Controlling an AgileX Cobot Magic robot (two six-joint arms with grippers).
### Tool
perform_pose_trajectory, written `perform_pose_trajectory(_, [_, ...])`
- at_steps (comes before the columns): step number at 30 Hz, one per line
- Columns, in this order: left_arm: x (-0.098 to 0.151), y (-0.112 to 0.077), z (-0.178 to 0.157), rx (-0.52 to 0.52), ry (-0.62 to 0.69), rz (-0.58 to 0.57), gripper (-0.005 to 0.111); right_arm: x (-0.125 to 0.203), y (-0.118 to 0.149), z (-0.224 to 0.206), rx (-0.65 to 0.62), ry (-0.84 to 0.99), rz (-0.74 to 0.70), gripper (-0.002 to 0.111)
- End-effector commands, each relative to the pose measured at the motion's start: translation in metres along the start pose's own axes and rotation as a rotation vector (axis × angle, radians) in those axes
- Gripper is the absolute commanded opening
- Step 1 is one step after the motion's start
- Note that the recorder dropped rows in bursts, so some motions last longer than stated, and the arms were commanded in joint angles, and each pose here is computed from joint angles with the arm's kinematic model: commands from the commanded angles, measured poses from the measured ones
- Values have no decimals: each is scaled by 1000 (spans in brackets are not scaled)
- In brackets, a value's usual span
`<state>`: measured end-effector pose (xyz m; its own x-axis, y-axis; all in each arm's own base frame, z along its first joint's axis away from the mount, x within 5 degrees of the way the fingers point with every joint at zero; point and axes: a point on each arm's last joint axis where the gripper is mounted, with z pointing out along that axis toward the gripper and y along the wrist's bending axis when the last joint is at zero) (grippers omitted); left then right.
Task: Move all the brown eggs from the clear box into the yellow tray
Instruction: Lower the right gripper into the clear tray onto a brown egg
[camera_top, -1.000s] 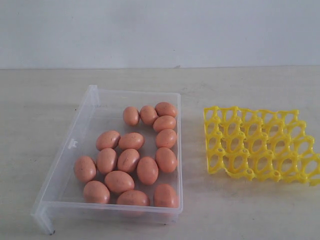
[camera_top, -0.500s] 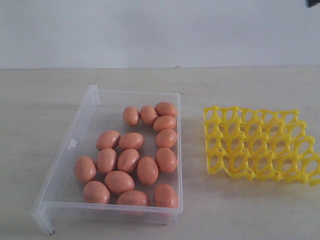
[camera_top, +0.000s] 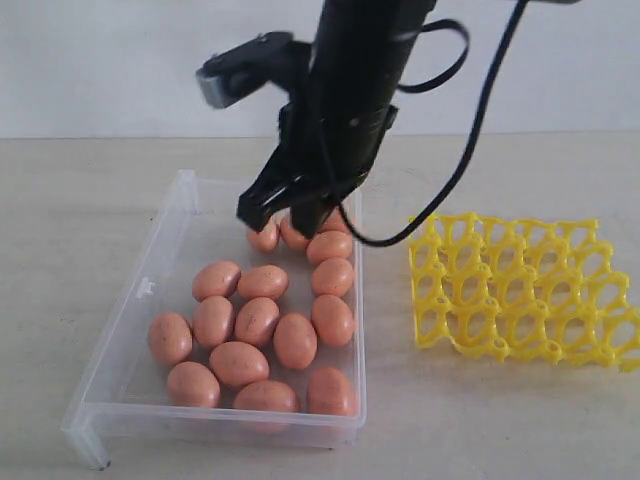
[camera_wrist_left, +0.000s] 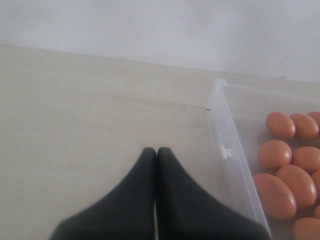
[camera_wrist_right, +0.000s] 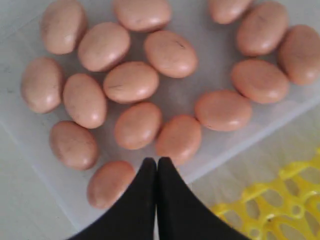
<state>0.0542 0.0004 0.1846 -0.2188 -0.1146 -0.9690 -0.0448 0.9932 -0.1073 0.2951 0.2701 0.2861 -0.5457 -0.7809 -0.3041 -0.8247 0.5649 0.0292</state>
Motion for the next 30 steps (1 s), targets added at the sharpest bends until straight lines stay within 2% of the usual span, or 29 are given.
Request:
perform_pose_trajectory(1, [-1, 0, 0, 4, -8, -2, -4, -13, 17, 18, 9, -32, -123, 2])
perform_pose_trajectory(4, [-1, 0, 0, 4, -8, -2, -4, -17, 16, 30, 20, -49, -168, 13])
perform_pose_trajectory(7, [-1, 0, 0, 4, -8, -2, -4, -21, 14, 40, 29, -63, -214, 34])
perform_pose_trajectory(10, [-1, 0, 0, 4, -8, -2, -4, -21, 13, 53, 29, -41, -337, 57])
perform_pose_trajectory(12, [-1, 0, 0, 4, -8, -2, -4, -22, 12, 59, 40, -40, -420, 62])
perform_pose_trajectory(21, [-1, 0, 0, 4, -8, -2, -4, -38, 5, 89, 134, -156, -767, 62])
perform_pose_trajectory(30, [-1, 0, 0, 4, -8, -2, -4, -36, 5, 113, 99, -123, -777, 62])
